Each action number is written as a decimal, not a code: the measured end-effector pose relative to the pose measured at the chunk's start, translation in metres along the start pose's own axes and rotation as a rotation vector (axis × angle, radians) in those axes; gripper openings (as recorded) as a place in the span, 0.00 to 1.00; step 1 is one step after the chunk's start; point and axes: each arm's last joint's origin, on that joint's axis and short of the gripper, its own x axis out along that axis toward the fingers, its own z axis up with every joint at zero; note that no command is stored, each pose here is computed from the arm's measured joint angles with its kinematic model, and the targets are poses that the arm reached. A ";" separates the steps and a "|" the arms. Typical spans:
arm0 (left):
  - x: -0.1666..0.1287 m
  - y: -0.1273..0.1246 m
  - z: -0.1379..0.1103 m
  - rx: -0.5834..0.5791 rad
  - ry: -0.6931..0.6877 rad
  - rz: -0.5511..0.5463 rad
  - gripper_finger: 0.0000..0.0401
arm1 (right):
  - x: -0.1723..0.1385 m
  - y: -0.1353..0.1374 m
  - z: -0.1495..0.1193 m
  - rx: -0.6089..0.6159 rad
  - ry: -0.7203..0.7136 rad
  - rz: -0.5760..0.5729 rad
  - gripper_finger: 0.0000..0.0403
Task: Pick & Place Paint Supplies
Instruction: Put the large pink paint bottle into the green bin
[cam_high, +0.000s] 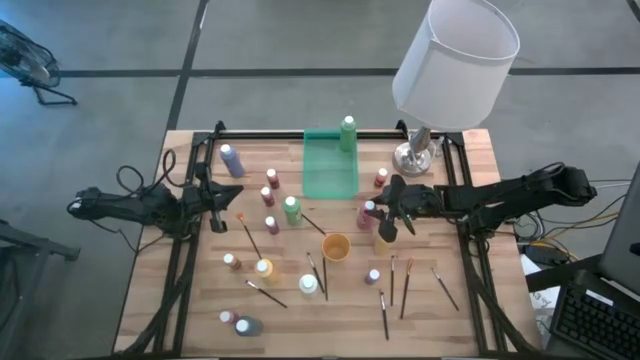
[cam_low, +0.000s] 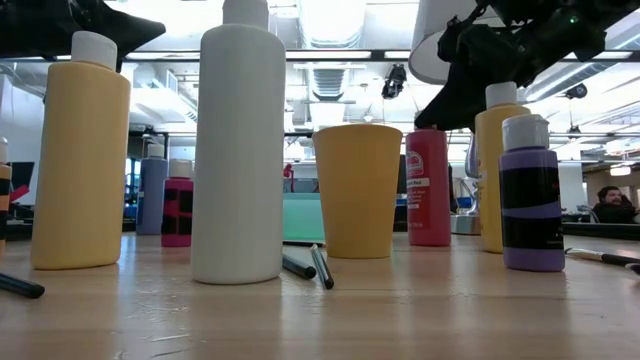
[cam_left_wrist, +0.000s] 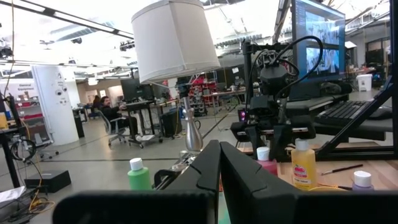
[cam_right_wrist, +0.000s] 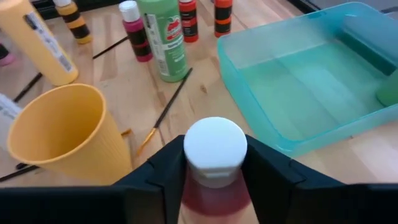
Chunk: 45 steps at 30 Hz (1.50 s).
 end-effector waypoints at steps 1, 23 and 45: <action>0.000 0.000 0.000 0.000 0.000 0.000 0.04 | 0.000 0.000 0.000 -0.002 -0.001 -0.004 0.32; 0.000 0.000 0.000 0.000 0.000 0.000 0.04 | -0.021 0.007 0.042 -0.093 -0.059 0.007 0.28; 0.000 0.000 0.000 0.000 0.000 0.000 0.04 | -0.031 0.015 0.081 -0.153 -0.194 0.039 0.28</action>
